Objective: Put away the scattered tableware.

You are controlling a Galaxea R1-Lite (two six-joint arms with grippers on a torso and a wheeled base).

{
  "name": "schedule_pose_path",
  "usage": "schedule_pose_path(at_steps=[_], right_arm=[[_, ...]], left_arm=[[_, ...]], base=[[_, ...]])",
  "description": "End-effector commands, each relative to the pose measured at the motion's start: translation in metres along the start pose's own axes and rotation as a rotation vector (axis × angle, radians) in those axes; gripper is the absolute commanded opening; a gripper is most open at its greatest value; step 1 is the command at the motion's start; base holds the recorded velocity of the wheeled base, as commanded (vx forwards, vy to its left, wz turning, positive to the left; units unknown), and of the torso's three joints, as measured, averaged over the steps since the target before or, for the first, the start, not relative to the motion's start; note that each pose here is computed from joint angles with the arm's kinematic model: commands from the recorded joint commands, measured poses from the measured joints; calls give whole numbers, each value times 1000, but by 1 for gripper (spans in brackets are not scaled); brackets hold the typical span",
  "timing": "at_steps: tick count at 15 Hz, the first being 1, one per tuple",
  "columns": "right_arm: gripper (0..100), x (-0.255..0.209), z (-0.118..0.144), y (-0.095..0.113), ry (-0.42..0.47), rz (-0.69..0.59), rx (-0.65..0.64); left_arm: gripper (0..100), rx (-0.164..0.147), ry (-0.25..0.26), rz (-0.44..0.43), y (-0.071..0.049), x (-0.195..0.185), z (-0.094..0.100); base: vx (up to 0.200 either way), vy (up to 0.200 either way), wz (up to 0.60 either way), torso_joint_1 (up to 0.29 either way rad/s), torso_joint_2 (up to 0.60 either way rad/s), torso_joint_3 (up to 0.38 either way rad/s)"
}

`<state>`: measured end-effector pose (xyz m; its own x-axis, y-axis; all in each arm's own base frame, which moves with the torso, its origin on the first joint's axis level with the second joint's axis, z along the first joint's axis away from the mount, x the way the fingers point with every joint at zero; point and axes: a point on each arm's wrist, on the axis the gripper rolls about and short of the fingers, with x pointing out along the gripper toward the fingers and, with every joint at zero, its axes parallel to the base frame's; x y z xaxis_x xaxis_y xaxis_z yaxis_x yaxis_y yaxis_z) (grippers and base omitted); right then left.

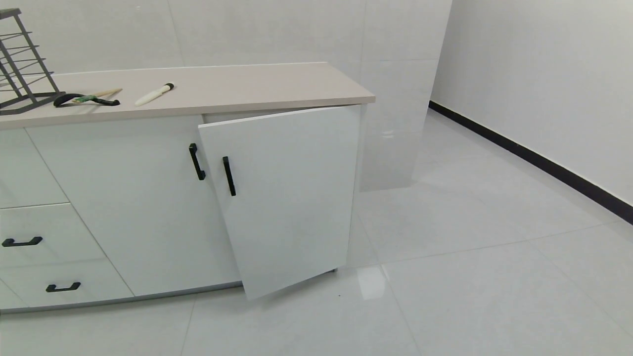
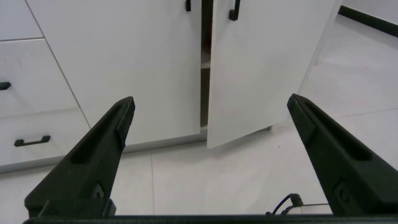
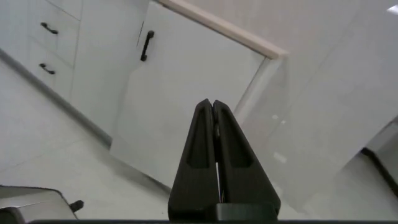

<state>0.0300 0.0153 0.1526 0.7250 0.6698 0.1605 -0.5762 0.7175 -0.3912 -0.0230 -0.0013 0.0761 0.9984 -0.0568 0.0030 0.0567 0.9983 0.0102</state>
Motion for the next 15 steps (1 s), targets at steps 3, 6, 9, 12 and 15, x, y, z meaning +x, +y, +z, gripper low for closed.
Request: schedule_pose_path(at_steps=[3, 6, 9, 12, 15], right_arm=[[0, -47, -9, 46, -83, -60, -103], [0, -54, -20, 52, -41, -128, -45], [0, -57, -47, 53, 233, -442, 284], [0, -59, -48, 50, 243, -601, 303], [0, -61, -52, 50, 304, -700, 327]], left_arm=[[100, 1, 1, 0, 0, 0, 0], [100, 1, 0, 2, 0, 0, 0], [100, 1, 0, -1, 0, 0, 0], [100, 7, 0, 2, 0, 0, 0], [100, 4, 0, 3, 0, 0, 0]], base=[[0, 0, 0, 0, 0, 0], [0, 0, 0, 0, 0, 0], [0, 0, 0, 0, 0, 0], [0, 0, 0, 0, 0, 0], [0, 0, 0, 0, 0, 0]])
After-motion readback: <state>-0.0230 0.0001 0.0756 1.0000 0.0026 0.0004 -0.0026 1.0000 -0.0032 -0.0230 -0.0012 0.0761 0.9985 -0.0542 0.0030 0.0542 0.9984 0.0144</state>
